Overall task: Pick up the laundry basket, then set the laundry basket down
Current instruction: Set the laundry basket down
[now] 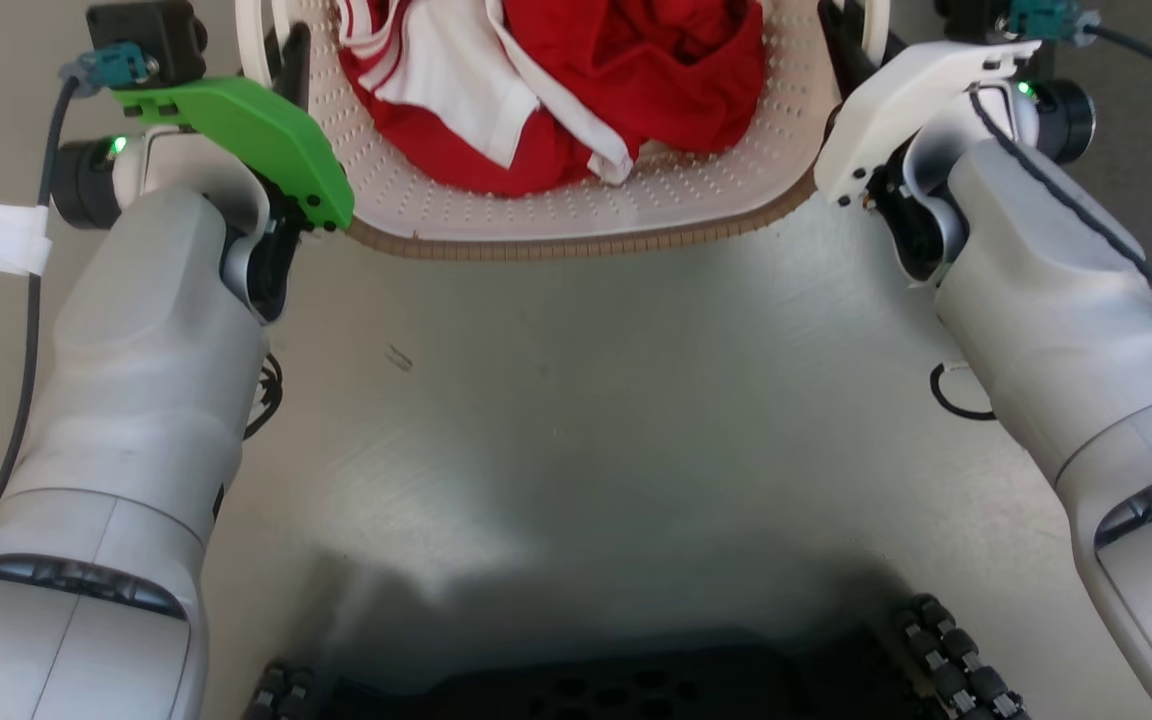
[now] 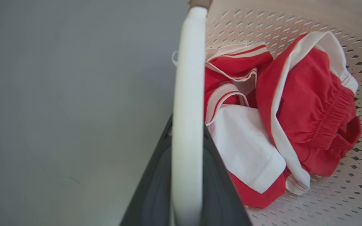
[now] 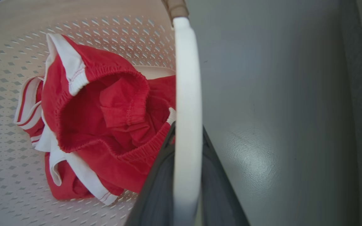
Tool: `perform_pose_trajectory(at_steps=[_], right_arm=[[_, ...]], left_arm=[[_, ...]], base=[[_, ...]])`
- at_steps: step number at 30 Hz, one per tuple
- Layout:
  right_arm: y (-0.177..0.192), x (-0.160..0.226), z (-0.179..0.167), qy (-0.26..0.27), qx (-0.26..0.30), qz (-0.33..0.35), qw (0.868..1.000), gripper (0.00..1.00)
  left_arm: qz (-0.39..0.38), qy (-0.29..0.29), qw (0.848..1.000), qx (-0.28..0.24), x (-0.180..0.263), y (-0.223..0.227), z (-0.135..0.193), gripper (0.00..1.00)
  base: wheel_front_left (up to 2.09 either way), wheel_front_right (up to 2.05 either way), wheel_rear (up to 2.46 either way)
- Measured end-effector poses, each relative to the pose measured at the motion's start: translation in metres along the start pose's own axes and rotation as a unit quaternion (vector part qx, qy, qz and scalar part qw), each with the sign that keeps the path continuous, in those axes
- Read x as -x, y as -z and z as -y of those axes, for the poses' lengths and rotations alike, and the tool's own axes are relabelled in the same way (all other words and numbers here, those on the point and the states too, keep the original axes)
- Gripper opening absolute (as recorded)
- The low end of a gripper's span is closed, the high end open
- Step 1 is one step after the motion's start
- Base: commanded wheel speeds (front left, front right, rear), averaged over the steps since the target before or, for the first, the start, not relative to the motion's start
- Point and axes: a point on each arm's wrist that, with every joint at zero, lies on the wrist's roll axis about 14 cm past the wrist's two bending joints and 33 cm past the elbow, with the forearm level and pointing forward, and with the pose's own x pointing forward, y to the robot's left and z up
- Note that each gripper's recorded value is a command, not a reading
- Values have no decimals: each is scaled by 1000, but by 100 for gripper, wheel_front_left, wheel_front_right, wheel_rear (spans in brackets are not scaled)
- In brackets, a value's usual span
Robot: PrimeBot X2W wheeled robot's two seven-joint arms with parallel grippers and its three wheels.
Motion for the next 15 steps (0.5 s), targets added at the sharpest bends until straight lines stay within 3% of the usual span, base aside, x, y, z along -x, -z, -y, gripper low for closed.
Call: perform_pose_trajectory(at_steps=[15], right_arm=[[55,-29,15,17,-8,-41,999,0]], left_arm=[[-49,-8,999,5,-27,63,-20,0]], base=[[0,0,0]])
